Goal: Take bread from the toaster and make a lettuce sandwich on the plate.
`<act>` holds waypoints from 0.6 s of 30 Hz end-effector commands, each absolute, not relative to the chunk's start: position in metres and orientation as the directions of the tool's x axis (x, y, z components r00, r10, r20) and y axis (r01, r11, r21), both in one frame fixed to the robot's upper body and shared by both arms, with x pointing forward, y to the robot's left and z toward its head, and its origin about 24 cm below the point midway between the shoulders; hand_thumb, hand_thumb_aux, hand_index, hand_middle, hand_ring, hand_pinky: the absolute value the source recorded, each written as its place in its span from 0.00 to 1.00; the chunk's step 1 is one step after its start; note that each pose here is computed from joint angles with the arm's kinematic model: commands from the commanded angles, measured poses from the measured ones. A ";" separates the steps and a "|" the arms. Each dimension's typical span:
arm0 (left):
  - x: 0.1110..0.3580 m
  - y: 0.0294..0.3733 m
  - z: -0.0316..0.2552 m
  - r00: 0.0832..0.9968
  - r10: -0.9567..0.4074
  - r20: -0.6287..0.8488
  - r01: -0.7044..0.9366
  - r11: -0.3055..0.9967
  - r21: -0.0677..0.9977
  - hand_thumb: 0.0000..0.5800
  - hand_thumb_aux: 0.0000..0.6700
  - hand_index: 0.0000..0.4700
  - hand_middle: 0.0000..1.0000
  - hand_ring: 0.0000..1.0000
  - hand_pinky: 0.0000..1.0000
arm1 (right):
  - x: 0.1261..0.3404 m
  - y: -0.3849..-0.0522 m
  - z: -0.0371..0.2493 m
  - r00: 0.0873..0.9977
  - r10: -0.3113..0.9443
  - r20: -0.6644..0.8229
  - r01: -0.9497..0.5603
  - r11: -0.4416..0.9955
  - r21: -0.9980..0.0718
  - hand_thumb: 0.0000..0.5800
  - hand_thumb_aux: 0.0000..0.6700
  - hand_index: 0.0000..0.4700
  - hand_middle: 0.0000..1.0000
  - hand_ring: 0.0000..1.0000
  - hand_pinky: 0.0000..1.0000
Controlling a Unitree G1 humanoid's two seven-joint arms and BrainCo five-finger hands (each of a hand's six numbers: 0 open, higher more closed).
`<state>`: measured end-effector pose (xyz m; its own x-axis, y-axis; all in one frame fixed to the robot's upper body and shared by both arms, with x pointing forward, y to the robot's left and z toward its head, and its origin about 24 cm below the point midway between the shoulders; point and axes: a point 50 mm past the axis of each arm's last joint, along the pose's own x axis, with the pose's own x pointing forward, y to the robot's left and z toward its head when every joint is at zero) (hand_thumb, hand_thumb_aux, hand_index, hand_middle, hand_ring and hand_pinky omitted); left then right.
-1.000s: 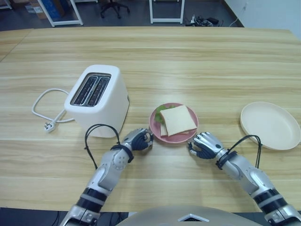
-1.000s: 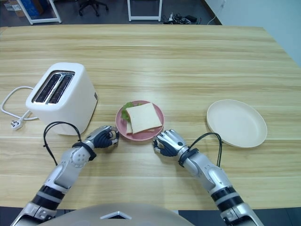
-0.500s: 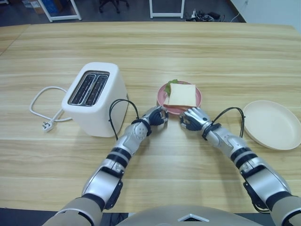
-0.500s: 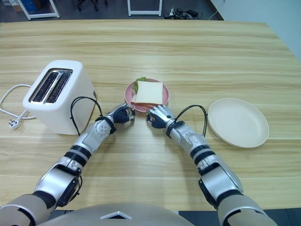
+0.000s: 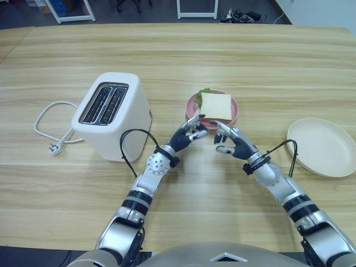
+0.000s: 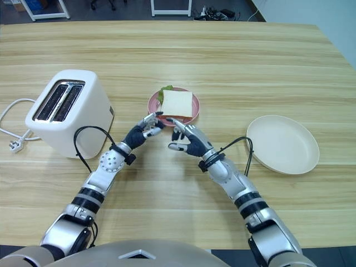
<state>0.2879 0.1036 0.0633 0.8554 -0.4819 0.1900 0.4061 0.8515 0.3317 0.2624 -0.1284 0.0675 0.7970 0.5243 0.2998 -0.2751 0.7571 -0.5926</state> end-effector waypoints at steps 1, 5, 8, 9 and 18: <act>0.287 0.131 0.096 0.893 -0.180 0.412 0.182 0.983 0.034 0.00 0.00 0.00 0.00 0.00 0.00 | 0.251 -0.158 0.092 0.904 0.194 0.380 -0.118 0.970 -0.214 0.00 0.00 0.00 0.00 0.00 0.00; 0.300 0.140 0.072 0.954 0.008 0.299 0.025 0.994 -0.108 0.00 0.00 0.00 0.00 0.00 0.00 | 0.262 -0.164 0.072 0.968 0.068 0.240 -0.050 0.995 -0.082 0.00 0.00 0.00 0.00 0.00 0.00; 0.310 0.139 0.056 0.976 0.062 0.209 -0.033 0.990 -0.137 0.00 0.00 0.00 0.00 0.00 0.00 | 0.274 -0.170 0.061 0.987 -0.007 0.162 0.013 0.999 -0.035 0.00 0.00 0.00 0.00 0.00 0.00; 0.312 0.139 0.053 0.978 0.072 0.196 -0.046 0.990 -0.132 0.00 0.00 0.00 0.00 0.00 0.00 | 0.277 -0.171 0.058 0.987 -0.030 0.157 0.039 0.998 -0.058 0.00 0.00 0.00 0.00 0.00 0.00; 0.312 0.137 0.057 0.969 0.051 0.242 -0.031 0.996 -0.085 0.00 0.00 0.00 0.00 0.00 0.00 | 0.285 -0.158 0.062 0.973 -0.067 0.223 0.099 0.986 -0.136 0.00 0.00 0.00 0.00 0.00 0.00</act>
